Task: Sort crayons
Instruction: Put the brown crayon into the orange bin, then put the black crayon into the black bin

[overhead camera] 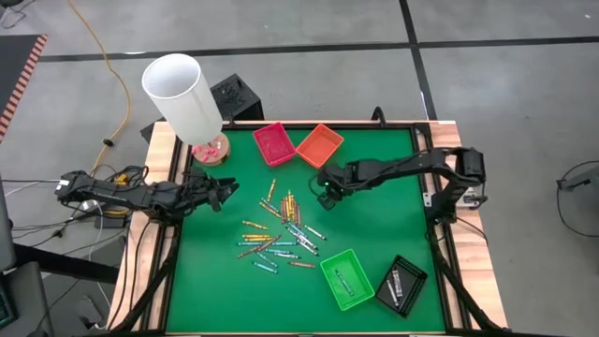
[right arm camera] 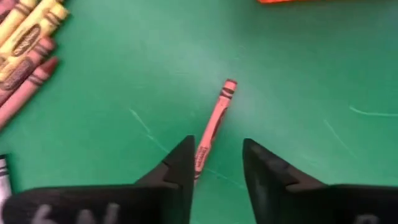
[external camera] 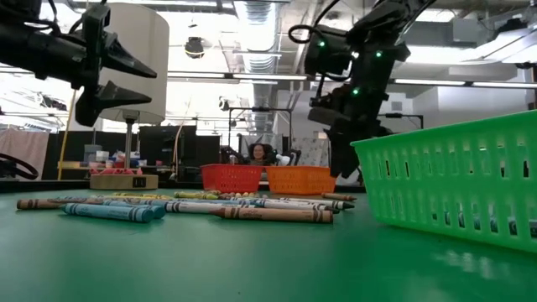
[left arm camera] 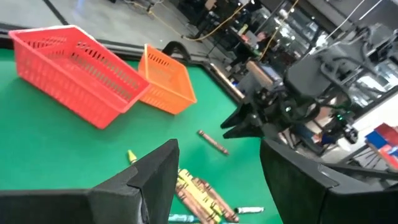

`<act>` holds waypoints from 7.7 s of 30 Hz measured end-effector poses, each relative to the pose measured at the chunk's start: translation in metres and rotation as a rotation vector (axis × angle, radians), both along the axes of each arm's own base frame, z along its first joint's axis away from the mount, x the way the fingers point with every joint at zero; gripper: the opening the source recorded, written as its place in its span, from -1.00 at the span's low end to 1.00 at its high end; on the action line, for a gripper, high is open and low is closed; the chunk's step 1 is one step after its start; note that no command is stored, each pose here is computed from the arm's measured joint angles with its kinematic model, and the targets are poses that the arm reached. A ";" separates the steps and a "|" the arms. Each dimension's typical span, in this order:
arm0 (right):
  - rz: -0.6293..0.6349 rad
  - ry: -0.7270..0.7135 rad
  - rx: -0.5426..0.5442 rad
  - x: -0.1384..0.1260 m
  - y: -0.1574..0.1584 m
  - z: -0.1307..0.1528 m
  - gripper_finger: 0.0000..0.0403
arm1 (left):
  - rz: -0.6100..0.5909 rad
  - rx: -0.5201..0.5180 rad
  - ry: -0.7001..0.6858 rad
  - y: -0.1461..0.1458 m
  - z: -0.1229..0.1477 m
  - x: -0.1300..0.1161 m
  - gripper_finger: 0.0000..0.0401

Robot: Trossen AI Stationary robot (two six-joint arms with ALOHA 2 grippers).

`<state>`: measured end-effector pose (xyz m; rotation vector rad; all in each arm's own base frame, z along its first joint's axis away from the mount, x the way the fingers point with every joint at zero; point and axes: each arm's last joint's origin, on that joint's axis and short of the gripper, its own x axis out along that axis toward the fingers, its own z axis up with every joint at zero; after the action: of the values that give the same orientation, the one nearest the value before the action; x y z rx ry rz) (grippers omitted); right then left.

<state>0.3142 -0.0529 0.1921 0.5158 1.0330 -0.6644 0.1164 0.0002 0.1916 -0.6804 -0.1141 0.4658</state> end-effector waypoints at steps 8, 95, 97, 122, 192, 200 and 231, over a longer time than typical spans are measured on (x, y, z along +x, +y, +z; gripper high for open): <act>0.005 0.032 0.005 0.012 0.004 -0.014 -0.11 | -0.023 -0.027 0.007 -0.001 -0.002 0.000 0.07; -0.198 -0.379 -0.407 0.016 -0.088 0.038 -0.99 | -0.019 -0.170 0.042 -0.001 -0.012 -0.001 0.07; -0.229 -0.369 -0.385 0.017 -0.092 0.030 -0.99 | -0.011 -0.169 0.041 -0.001 -0.012 -0.001 0.07; -0.388 -0.318 -0.357 0.014 -0.109 0.009 -0.99 | 0.000 -0.164 0.042 0.000 -0.012 -0.001 0.07; 0.371 -0.047 -0.094 0.090 0.054 0.030 -0.64 | -0.043 -0.107 0.147 -0.001 -0.019 -0.002 0.07; 0.410 0.208 -0.009 0.077 0.078 -0.002 -0.64 | -0.048 -0.114 0.146 -0.001 -0.019 -0.002 0.07; 0.695 0.112 -0.067 0.031 0.112 0.066 -0.64 | -0.115 -0.140 0.159 -0.003 -0.020 -0.002 0.07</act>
<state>0.3451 0.0588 0.2584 0.0402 1.1989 -0.1071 0.1145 -0.0032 0.1713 -0.7803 0.1084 0.4180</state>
